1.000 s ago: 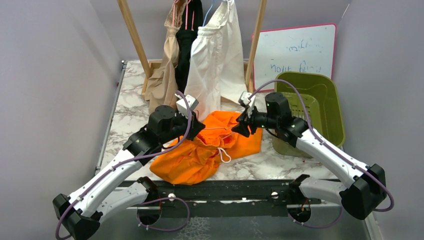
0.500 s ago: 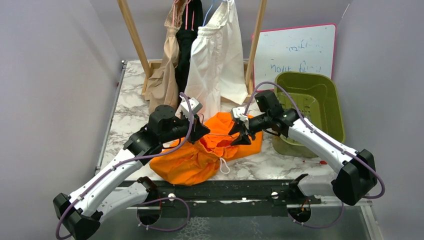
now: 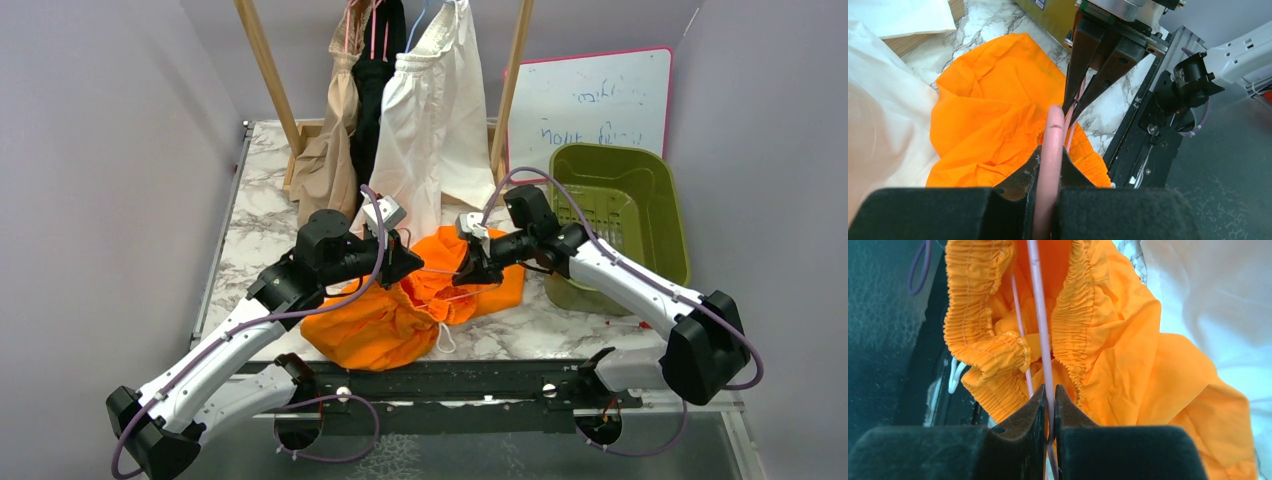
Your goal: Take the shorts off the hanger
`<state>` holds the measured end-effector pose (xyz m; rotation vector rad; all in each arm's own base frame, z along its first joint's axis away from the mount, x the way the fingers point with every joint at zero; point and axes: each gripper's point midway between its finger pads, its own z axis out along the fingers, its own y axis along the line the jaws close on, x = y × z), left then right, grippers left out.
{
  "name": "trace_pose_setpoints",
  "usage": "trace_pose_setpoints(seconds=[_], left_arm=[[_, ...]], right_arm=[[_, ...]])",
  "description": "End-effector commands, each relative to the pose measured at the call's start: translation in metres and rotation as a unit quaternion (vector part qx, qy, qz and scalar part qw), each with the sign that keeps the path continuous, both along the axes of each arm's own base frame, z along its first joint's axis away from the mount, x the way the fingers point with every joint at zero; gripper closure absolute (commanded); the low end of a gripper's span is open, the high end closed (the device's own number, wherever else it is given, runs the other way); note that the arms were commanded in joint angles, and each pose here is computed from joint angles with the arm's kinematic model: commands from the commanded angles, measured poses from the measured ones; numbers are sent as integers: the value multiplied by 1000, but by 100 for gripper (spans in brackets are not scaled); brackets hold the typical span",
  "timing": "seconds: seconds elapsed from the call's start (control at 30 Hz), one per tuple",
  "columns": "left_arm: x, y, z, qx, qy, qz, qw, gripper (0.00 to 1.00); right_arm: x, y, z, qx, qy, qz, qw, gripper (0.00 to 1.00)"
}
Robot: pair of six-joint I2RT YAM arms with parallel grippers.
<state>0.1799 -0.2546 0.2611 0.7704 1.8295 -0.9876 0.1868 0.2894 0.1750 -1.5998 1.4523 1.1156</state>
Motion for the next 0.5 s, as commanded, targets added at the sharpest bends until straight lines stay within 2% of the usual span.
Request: trace_pose_setpoints(seconds=[0.0, 0.07, 0.1, 0.17, 0.23, 0.27, 0.3, 0.37, 0.47], left_arm=[[4, 0, 24, -32, -31, 10, 999, 100], [13, 5, 20, -24, -29, 41, 998, 100], [18, 9, 16, -17, -25, 60, 998, 97], [26, 16, 7, -3, -21, 93, 995, 63], [33, 24, -6, 11, -14, 123, 992, 45], [35, 25, -13, 15, -12, 130, 991, 29], [36, 26, -22, 19, -8, 135, 991, 19], [38, 28, -37, 27, 9, 149, 988, 8], [40, 35, -53, 35, 27, 174, 984, 1]], right_arm=[[12, 3, 4, 1, -5, -45, 999, 98], [19, 0, 6, 5, -5, -89, 996, 99], [21, -1, 8, 11, -3, -106, 994, 99], [26, -5, 8, 13, 12, -151, 988, 99], [33, -11, 2, 2, 31, -199, 979, 99], [35, -14, -3, -8, 41, -216, 976, 99], [36, -17, -8, -18, 48, -230, 972, 98], [37, -22, -15, -27, 63, -253, 965, 99], [35, -26, -19, -23, 72, -273, 959, 99]])
